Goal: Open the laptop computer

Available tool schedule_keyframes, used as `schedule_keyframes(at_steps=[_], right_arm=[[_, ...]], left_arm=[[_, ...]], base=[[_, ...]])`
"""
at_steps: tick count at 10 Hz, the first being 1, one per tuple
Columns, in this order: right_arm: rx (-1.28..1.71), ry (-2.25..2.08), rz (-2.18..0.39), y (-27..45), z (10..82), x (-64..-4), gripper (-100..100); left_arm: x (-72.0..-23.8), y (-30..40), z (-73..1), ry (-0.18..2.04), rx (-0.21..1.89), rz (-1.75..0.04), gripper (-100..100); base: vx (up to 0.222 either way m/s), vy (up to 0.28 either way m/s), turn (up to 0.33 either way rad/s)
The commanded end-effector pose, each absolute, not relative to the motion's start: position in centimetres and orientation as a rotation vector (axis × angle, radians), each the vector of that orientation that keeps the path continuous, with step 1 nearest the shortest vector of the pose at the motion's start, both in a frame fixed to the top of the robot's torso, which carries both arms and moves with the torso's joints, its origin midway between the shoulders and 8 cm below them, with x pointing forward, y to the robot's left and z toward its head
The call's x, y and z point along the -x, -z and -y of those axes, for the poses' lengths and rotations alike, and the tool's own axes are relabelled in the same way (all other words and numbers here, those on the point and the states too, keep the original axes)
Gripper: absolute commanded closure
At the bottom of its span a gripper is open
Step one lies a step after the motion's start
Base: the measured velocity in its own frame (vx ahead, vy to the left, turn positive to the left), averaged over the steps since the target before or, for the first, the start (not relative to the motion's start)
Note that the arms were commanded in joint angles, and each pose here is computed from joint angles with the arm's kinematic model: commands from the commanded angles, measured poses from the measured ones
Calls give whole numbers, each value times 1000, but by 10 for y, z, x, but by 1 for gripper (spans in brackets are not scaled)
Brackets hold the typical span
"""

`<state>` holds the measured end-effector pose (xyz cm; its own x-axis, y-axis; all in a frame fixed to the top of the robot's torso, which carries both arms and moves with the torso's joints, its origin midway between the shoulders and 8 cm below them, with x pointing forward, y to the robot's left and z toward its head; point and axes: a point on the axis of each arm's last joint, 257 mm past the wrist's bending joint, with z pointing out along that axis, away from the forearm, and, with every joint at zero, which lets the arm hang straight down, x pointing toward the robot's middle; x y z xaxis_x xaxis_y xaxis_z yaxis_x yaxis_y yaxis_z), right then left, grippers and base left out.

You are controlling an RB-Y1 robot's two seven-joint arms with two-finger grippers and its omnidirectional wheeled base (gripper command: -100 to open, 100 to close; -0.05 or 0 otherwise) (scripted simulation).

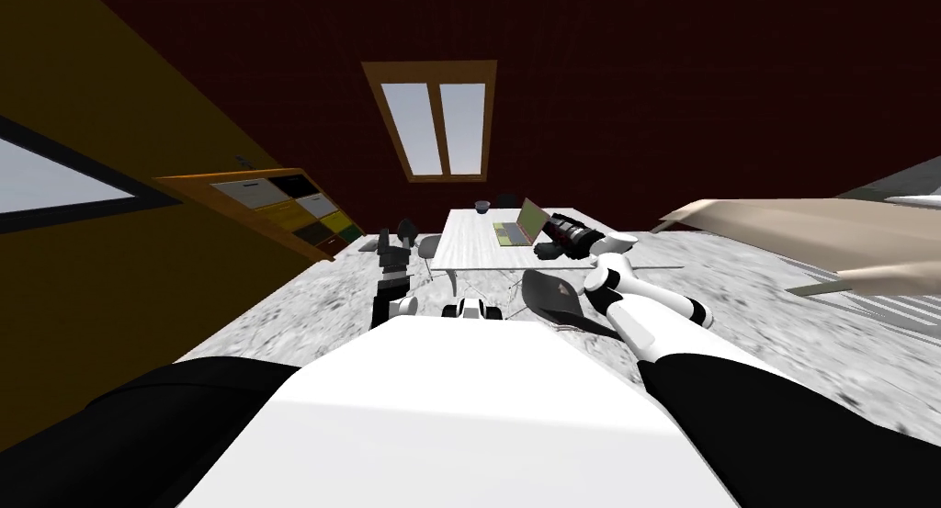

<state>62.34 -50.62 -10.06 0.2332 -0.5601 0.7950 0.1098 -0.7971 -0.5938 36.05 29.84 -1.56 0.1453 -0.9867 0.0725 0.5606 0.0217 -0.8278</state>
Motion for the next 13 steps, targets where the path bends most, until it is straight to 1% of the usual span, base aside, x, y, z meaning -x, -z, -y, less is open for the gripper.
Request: schedule_keyframes(at_steps=[1, 8, 10, 11, 13], right_arm=[[1845, 1516, -462, 89, 495, -620, -100], [1739, 1427, -514, 83, 486, -616, -100], [1737, 1435, -526, 83, 489, -617, -100], [1737, 1438, -530, 83, 490, -618, 100], [1833, 1494, -464, 86, 492, -622, 100]], left_arm=[[-361, 16, -298, 1335, 853, -641, 0], [-361, 16, -298, 1335, 853, -641, 0], [-361, 16, -298, 1336, 853, -641, 0], [-361, 16, -298, 1335, 853, -641, 0], [-361, 16, -298, 1336, 854, -641, 0]], base=[[19, -93, 146], [7, -49, 42], [15, -13, 133], [0, 0, 0], [-20, 76, 20]])
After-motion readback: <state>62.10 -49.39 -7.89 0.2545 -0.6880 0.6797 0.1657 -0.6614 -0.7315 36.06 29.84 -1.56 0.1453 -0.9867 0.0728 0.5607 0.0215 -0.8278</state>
